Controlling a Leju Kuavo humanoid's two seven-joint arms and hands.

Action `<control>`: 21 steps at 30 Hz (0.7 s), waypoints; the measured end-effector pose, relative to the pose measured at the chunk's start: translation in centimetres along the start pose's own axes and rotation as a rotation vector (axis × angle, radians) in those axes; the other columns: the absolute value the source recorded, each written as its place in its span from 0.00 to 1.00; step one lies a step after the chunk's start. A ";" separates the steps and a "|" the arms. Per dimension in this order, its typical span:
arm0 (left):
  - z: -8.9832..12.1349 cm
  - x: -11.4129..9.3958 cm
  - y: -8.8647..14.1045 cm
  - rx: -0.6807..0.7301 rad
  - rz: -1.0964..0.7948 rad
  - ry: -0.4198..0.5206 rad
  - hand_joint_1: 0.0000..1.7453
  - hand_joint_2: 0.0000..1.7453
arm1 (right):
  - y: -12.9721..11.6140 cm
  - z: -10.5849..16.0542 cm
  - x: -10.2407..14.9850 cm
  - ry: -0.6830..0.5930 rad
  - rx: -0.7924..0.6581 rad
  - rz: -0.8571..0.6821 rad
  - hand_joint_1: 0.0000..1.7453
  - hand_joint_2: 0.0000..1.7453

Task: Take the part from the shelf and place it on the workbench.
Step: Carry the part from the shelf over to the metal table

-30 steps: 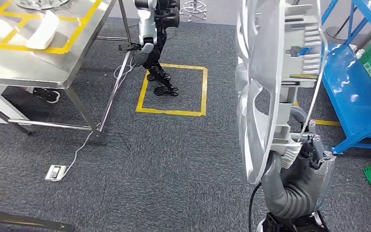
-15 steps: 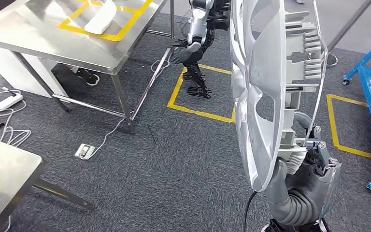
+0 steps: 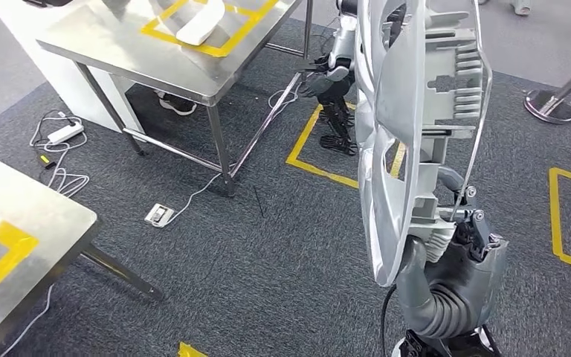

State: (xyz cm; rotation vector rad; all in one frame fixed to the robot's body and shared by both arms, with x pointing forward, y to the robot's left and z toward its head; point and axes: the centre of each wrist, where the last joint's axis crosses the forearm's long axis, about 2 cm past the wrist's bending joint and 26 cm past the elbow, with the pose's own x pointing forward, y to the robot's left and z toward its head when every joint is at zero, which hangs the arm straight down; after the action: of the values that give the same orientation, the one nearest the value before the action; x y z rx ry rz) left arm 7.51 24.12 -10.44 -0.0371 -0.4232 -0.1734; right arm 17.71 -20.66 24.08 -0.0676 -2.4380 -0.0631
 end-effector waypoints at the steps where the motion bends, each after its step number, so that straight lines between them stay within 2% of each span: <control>1: 0.0 0.0 0.0 0.000 0.000 0.000 0.00 1.00 | 0.0 0.0 0.0 0.000 0.000 0.000 1.00 1.00; 21: 0.0 0.3 -0.5 -0.012 0.003 -0.005 0.00 1.00 | 0.1 -0.1 0.0 -0.006 0.001 -0.004 1.00 1.00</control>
State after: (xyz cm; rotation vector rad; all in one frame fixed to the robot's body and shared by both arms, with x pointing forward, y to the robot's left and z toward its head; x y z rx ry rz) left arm 7.68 23.56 -10.36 -0.0503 -0.4274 -0.1732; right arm 17.76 -20.59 24.20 -0.0630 -2.4438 -0.0629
